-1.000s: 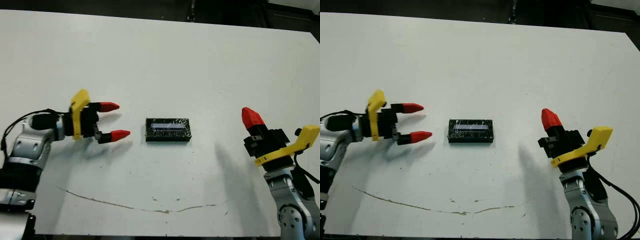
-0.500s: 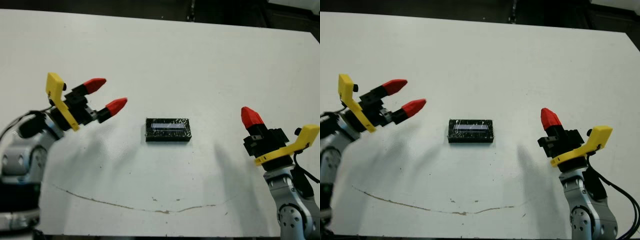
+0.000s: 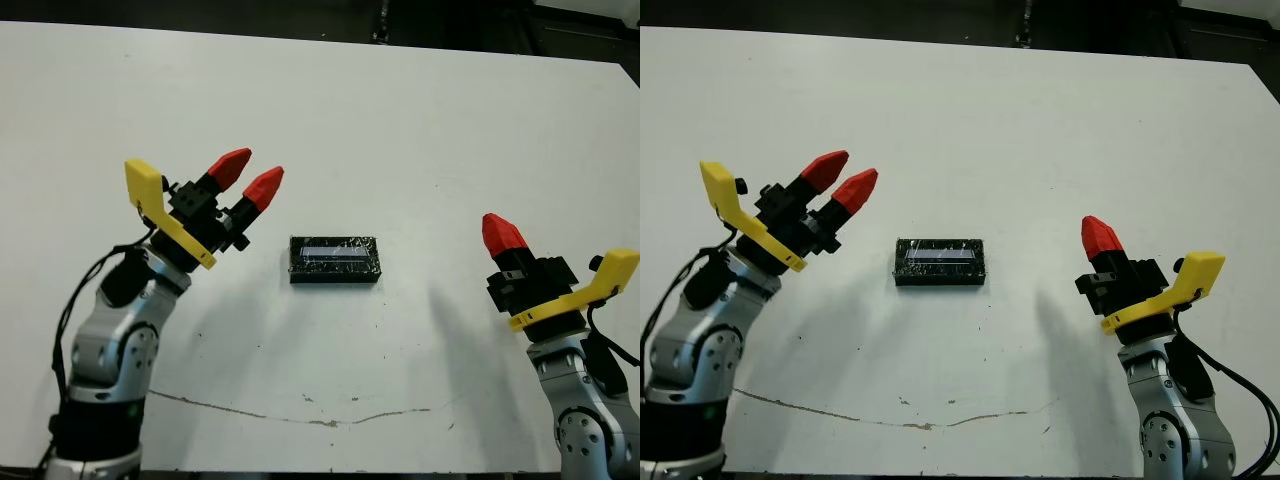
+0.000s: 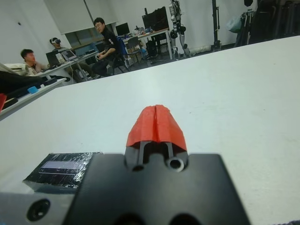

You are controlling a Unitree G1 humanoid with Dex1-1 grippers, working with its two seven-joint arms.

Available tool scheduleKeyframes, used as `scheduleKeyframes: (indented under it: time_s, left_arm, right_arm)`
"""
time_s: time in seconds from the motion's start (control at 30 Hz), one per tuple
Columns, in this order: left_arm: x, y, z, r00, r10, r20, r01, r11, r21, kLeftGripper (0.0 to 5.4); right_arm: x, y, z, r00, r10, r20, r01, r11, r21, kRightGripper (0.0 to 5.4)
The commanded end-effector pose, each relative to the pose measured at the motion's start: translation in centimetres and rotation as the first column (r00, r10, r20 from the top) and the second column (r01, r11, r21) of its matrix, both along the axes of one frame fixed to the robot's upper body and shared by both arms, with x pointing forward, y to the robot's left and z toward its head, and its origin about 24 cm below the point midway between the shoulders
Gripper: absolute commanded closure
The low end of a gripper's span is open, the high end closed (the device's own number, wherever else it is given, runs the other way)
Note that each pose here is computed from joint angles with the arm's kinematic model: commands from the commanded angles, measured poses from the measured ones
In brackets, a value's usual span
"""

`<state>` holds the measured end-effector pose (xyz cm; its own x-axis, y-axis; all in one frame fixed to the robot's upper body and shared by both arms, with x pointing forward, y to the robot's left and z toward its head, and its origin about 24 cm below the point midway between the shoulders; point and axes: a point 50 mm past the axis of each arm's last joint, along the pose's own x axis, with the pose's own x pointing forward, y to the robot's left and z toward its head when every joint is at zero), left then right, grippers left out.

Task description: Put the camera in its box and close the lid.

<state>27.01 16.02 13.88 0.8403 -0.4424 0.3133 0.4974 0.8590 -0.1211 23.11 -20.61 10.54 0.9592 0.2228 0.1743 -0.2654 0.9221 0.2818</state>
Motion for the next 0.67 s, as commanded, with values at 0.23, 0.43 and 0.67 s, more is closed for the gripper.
scheduleKeyframes:
  time_s: [0.23, 0.43, 0.67]
  left_arm:
    - [-1.6, 1.5, -1.5, 0.980, 0.199, 0.021, -0.198, 0.979, -0.038, 4.67]
    - [-2.6, 1.8, -2.6, 0.961, 0.275, 0.017, -0.274, 0.960, -0.052, 5.39]
    - [-2.9, 1.8, -2.5, 0.952, 0.307, 0.010, -0.306, 0.950, -0.065, 5.39]
  right_arm:
    - [-0.7, 0.2, 0.4, 0.984, -0.158, 0.079, 0.164, 0.984, -0.072, 5.40]
    - [-0.7, 0.6, 0.4, 0.983, -0.161, 0.086, 0.166, 0.984, -0.062, 5.40]
    - [-0.6, 0.6, 0.4, 0.987, -0.145, 0.075, 0.149, 0.987, -0.056, 5.40]
